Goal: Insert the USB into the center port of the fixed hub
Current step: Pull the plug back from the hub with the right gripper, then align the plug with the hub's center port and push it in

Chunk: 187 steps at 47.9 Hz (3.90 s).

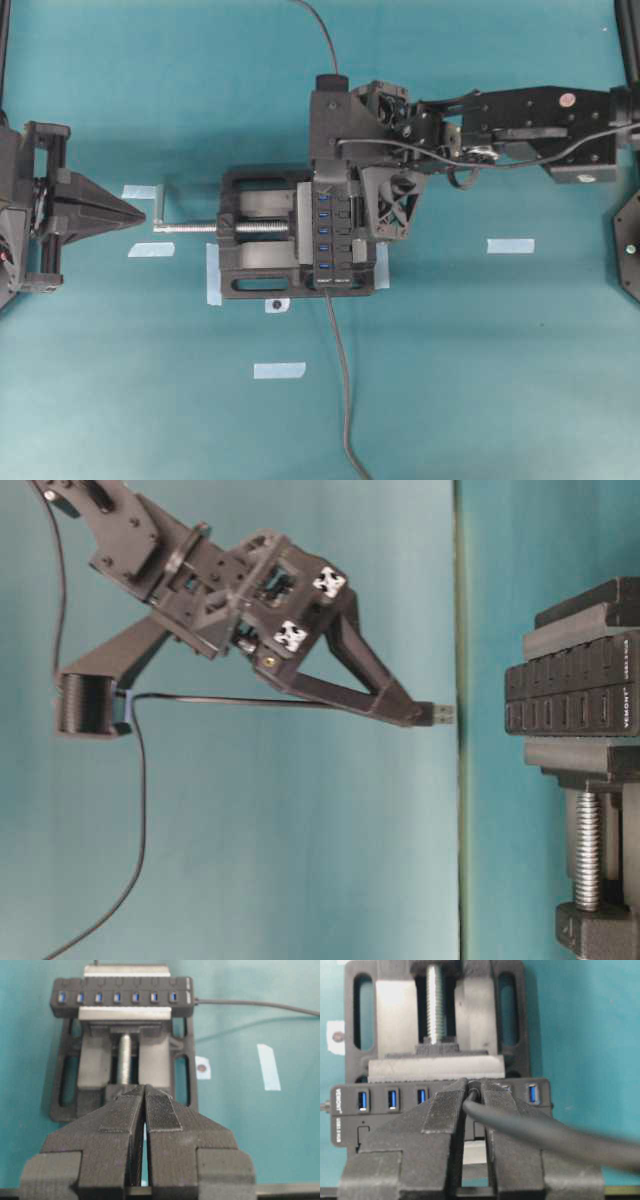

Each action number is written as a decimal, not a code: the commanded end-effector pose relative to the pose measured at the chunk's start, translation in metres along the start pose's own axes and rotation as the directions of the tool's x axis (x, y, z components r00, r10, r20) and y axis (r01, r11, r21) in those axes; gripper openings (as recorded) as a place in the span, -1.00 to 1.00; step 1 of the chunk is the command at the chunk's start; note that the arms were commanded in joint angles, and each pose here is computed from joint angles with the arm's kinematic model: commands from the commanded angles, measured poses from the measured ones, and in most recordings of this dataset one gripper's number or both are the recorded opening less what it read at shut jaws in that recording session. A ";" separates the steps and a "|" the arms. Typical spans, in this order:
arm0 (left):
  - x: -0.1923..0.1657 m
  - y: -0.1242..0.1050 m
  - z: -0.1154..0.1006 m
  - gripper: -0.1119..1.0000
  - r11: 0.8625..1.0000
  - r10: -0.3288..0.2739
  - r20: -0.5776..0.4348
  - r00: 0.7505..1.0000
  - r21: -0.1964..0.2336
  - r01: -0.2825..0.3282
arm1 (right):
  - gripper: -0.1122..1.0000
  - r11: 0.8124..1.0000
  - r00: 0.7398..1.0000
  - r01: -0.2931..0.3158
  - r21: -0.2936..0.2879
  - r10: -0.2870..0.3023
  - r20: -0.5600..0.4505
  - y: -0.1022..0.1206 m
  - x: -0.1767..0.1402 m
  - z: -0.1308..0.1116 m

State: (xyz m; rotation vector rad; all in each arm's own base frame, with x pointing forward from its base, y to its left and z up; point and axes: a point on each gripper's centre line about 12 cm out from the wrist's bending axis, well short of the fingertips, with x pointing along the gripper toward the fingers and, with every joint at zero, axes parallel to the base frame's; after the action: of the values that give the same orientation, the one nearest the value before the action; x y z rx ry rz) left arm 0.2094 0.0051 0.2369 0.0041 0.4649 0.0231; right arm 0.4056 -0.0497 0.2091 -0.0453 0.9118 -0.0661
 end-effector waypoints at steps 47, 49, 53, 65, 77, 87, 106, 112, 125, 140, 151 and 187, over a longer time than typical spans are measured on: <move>0.000 0.000 0.003 -0.80 1.000 0.001 0.009 1.000 -0.015 -0.001 | -0.64 1.000 1.000 -0.019 -0.009 0.019 -0.006 0.011 0.021 0.003; 0.000 0.000 0.003 -0.80 1.000 0.001 0.008 1.000 -0.015 -0.001 | -0.64 1.000 1.000 -0.018 -0.010 0.018 -0.007 0.011 0.021 0.003; 0.001 0.000 0.002 -0.80 1.000 0.001 0.006 1.000 -0.014 -0.001 | -0.64 1.000 1.000 -0.020 -0.011 0.020 -0.012 0.012 0.023 0.002; 0.001 0.000 0.003 -0.80 1.000 0.001 0.008 1.000 -0.014 -0.001 | -0.64 1.000 0.999 -0.023 -0.014 0.023 -0.030 0.013 0.029 -0.001; 0.000 0.000 0.003 -0.80 1.000 0.002 0.009 1.000 -0.011 -0.002 | -0.64 1.000 0.999 -0.025 -0.012 0.024 -0.036 0.014 0.030 -0.003; 0.000 0.000 0.002 -0.80 1.000 0.001 0.009 1.000 -0.013 -0.001 | -0.64 0.999 0.999 -0.030 -0.014 0.029 -0.042 0.016 0.030 -0.003; 0.000 0.000 0.002 -0.80 1.000 0.001 0.011 1.000 -0.014 -0.001 | -0.64 0.999 0.998 -0.032 -0.017 0.031 -0.059 0.017 0.030 -0.005; 0.000 0.000 0.002 -0.80 1.000 0.001 0.009 1.000 -0.014 -0.001 | -0.64 0.999 0.996 -0.034 -0.017 0.032 -0.085 0.017 0.031 -0.008; 0.000 0.000 0.002 -0.80 1.000 0.001 0.011 1.000 -0.014 -0.001 | -0.64 0.999 0.996 -0.035 -0.021 0.033 -0.085 0.017 0.030 -0.004; 0.001 0.000 0.001 -0.80 1.000 0.001 0.011 1.000 -0.014 -0.001 | -0.64 0.999 0.995 -0.034 -0.020 0.032 -0.089 0.017 0.033 -0.005; 0.001 0.000 0.001 -0.80 1.000 0.001 0.011 1.000 -0.016 -0.001 | -0.64 0.999 0.994 -0.035 -0.020 0.033 -0.100 0.017 0.036 -0.007; 0.001 0.000 0.000 -0.80 1.000 0.001 0.008 1.000 -0.018 -0.001 | -0.64 0.999 0.987 -0.041 -0.021 0.038 -0.156 0.018 0.044 -0.019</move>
State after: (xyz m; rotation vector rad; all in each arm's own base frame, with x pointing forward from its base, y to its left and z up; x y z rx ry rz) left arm 0.2076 0.0047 0.2323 -0.0138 0.4723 0.0256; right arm 0.4187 -0.0374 0.1596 -0.0470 1.0682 -0.0255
